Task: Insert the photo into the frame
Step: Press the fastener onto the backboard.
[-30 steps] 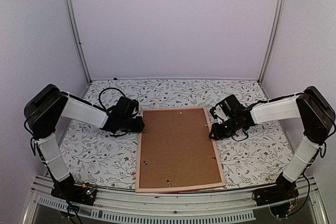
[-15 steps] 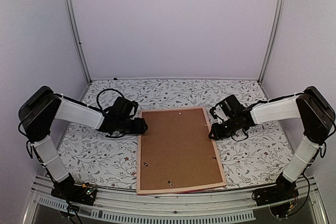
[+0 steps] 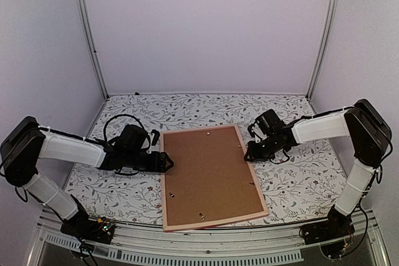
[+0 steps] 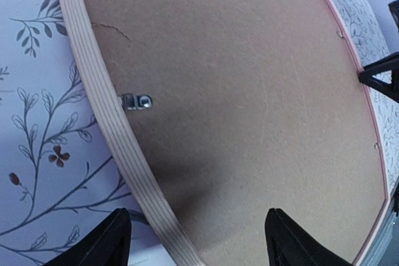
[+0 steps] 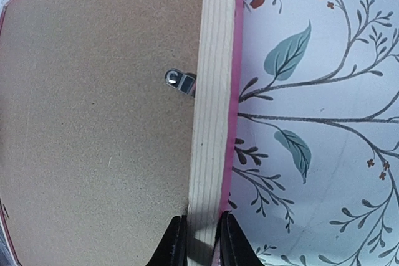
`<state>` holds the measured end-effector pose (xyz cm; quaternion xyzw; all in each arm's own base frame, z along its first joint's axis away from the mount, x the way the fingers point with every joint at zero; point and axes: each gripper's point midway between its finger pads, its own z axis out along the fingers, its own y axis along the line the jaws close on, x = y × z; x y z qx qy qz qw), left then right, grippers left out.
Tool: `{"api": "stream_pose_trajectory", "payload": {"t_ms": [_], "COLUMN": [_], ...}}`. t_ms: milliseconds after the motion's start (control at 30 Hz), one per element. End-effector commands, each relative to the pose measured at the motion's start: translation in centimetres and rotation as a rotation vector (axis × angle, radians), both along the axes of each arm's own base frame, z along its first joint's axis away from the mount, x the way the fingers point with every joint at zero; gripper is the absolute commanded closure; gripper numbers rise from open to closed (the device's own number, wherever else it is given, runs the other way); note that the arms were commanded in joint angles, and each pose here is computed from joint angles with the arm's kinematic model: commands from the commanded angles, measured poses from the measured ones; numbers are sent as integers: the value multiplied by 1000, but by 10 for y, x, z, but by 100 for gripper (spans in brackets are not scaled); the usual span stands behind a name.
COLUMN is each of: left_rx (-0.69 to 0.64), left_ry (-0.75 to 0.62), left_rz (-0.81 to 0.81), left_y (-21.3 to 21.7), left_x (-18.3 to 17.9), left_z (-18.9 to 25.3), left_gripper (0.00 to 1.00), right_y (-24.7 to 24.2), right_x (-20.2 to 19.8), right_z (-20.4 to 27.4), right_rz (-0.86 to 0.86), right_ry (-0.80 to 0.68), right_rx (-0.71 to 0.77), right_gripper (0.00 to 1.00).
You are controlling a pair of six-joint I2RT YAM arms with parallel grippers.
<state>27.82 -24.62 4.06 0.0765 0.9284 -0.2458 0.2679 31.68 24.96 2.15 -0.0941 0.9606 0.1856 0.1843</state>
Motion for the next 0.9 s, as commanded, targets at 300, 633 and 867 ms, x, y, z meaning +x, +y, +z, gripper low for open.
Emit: {"api": "stream_pose_trajectory", "payload": {"t_ms": [300,633,867], "left_rx": [5,43,122], "left_ry": [103,153,165], "left_rz": [-161,-175,-116], "left_y": [-20,-38,-37], "left_x": [-62,-89,-88], "left_z": [-4,-19,-33], "left_gripper": [23,22,27], "right_y": [-39,-50,-49], "right_x": [14,13,10], "right_z": [-25,-26,-26], "right_rz": [-221,-265,-252], "right_ry": [75,68,66], "right_rx": [-46,-16,-1], "right_gripper": [92,92,92]}}
